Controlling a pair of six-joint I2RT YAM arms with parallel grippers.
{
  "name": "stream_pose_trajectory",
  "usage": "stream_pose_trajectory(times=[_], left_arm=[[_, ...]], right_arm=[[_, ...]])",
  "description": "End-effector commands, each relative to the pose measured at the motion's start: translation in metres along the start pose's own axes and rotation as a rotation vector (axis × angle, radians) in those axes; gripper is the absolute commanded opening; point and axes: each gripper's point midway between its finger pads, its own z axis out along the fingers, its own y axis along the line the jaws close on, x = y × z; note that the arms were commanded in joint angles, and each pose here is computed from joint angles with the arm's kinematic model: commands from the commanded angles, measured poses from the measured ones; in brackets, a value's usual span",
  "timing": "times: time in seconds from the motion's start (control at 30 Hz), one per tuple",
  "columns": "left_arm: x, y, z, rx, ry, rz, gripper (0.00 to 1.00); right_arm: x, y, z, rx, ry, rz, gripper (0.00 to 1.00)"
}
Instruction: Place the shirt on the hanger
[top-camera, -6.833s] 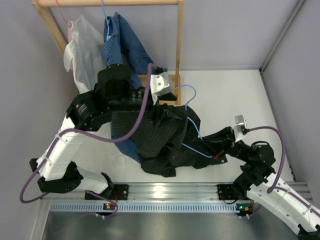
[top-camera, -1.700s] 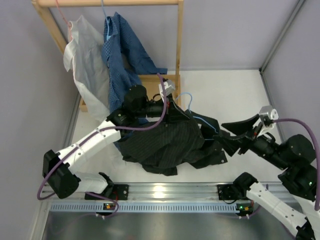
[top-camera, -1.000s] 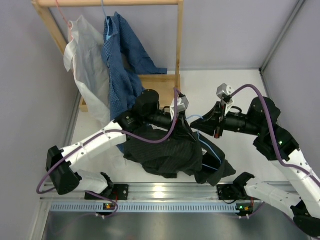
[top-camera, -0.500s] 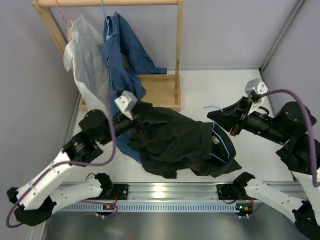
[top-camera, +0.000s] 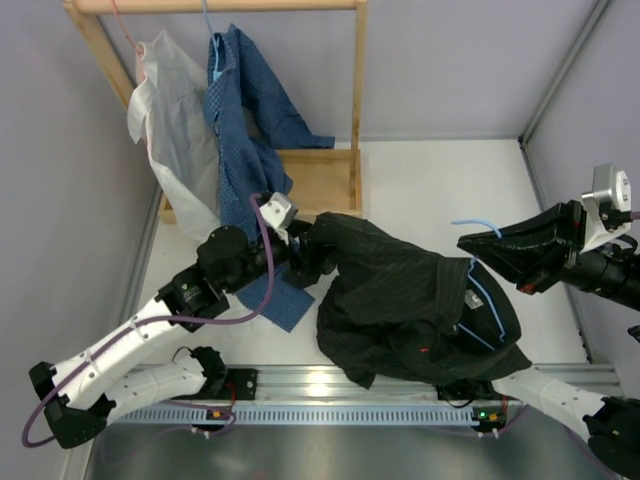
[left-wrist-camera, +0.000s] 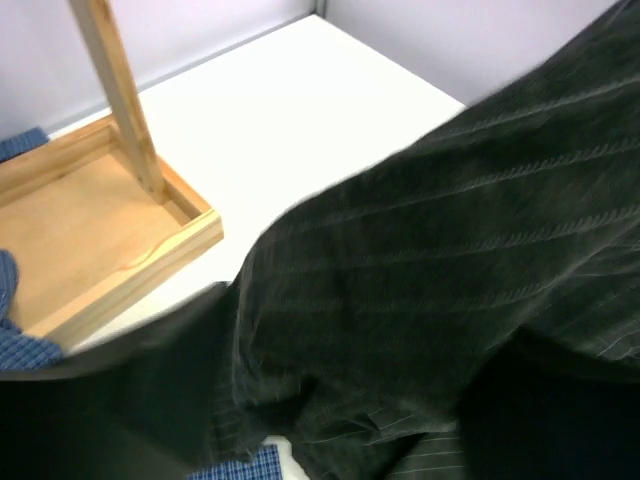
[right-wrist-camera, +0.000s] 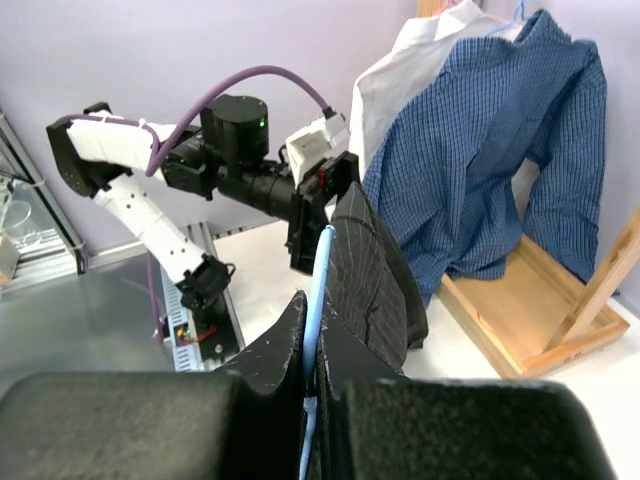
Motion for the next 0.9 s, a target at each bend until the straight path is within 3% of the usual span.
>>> stream_pose_trajectory(times=[0.0,0.03,0.23,0.4,0.5,0.57,0.63,0.87], left_arm=[[-0.033,-0.019,0.008,0.092,-0.124,-0.019,0.68],[-0.037,-0.023,0.008,0.113,-0.131,-0.032,0.01],[-0.064,0.002,0.005,-0.047,-0.209,-0.117,0.0],[-0.086,0.065,-0.019,-0.437,-0.225,-0.183,0.0],[-0.092,0.089,-0.023,-0.593,-0.174,-0.213,0.0],[-0.076,0.091,-0.003,-0.59,-0.076,-0.239,0.0],[-0.078,0.086,0.008,-0.561,-0.064,-0.275,0.0],[-0.031,0.089,0.043,-0.532,0.083,-0.37,0.0]], right_arm=[[-0.003,0.003,-0.003,-0.01,0.02,-0.004,0.0],[-0.003,0.002,-0.003,0.0,0.023,-0.009,0.0],[0.012,-0.023,-0.013,0.148,0.085,-0.037,0.0],[0.059,-0.044,-0.021,0.247,0.245,-0.021,0.0],[0.081,-0.043,-0.028,0.251,0.293,-0.008,0.0],[0.087,-0.04,-0.035,0.25,0.29,-0.014,0.0],[0.086,-0.036,-0.04,0.249,0.276,-0.019,0.0],[0.063,-0.044,-0.053,0.348,0.187,-0.024,0.0]])
